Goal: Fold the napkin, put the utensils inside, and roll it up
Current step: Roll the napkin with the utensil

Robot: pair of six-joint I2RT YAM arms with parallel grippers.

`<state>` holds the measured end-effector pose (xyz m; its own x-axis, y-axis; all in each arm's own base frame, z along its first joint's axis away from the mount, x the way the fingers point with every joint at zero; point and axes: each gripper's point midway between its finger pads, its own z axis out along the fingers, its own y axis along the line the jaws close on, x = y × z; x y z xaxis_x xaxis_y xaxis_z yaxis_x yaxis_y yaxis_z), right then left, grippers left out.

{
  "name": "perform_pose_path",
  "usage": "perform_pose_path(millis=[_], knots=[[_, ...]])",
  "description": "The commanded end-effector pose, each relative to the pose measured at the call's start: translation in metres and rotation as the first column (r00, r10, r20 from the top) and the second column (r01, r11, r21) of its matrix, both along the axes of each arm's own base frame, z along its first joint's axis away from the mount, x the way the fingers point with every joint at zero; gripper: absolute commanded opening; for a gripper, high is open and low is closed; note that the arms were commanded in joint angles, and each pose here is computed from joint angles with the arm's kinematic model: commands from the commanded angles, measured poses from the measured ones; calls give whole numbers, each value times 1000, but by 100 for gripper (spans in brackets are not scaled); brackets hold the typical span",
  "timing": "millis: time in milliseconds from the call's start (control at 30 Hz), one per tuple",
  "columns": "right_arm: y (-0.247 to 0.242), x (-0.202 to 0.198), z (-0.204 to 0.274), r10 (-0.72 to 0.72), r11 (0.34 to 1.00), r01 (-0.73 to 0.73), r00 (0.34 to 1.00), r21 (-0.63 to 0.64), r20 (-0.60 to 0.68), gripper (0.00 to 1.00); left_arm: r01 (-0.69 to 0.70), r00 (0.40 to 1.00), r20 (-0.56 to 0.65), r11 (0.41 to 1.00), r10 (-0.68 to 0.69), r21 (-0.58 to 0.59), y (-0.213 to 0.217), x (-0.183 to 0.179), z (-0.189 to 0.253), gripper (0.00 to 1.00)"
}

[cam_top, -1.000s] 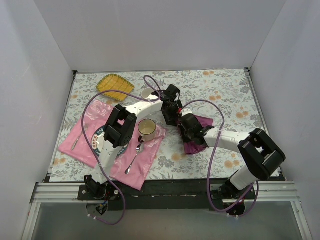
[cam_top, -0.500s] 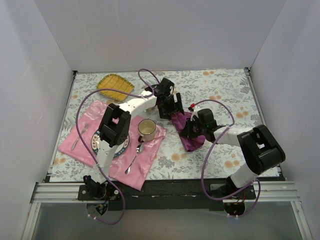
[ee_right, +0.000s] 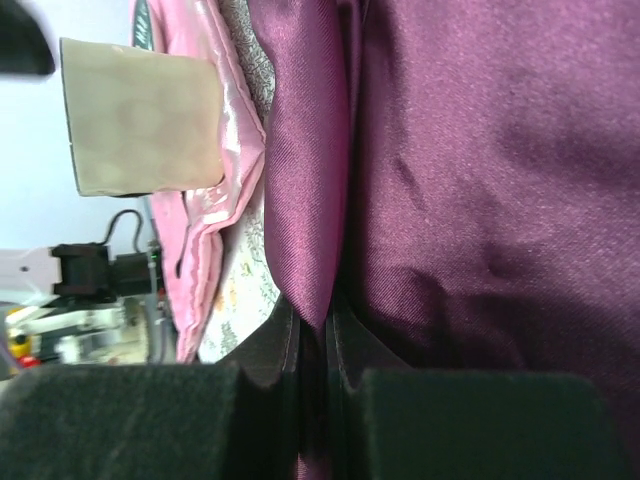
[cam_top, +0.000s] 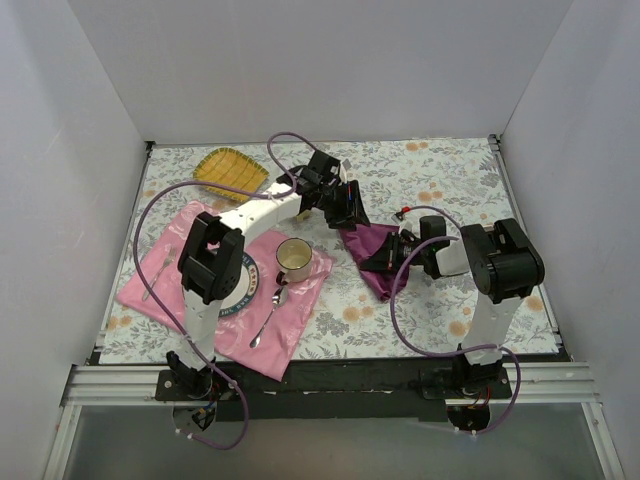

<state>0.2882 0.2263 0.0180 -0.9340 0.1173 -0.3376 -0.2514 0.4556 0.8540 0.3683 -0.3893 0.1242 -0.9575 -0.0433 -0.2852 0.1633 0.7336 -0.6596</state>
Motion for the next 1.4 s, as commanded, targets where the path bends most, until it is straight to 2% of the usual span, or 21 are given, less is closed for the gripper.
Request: perform_pose_path(millis=[0, 167, 400, 467, 533, 567, 600, 900, 1067, 1367], knots=[[-15, -38, -46, -44, 997, 25, 964, -74, -264, 1, 79, 996, 40, 986, -74, -146, -12, -17, 23, 42], [-16, -36, -48, -54, 997, 35, 958, -74, -280, 1, 63, 998, 29, 988, -60, -140, -15, -11, -12, 29], [-20, -37, -49, -26, 996, 3, 961, -84, -277, 1, 11, 999, 44, 999, -9, -40, -4, 5, -60, 23], [-22, -33, -47, -11, 994, -16, 971, -111, -239, 4, -1, 999, 41, 1000, 1, -6, 0, 9, -76, 22], [-28, -37, -50, -15, 987, -27, 967, -161, -254, 10, -15, 1000, 28, 1000, 14, 23, 5, 12, -91, 20], [-30, -27, -43, 6, 982, -41, 982, -184, -186, 12, -17, 1000, 9, 999, 17, 40, 8, 10, -102, 19], [-33, -28, -42, 9, 976, -48, 983, -211, -184, 16, -16, 1000, 2, 999, 16, 51, 9, 9, -108, 18], [-51, -27, 0, 110, 880, -131, 991, -457, -72, 37, -21, 1000, -15, 995, 22, 101, 21, 4, -135, 15], [-60, -42, 7, 155, 818, -150, 987, -555, -37, 43, -16, 1000, -25, 995, 18, 103, 22, 5, -138, 13], [-93, -57, 5, 127, 719, -98, 992, -688, -8, 45, -5, 999, -33, 994, 9, 107, 24, 4, -141, 11]])
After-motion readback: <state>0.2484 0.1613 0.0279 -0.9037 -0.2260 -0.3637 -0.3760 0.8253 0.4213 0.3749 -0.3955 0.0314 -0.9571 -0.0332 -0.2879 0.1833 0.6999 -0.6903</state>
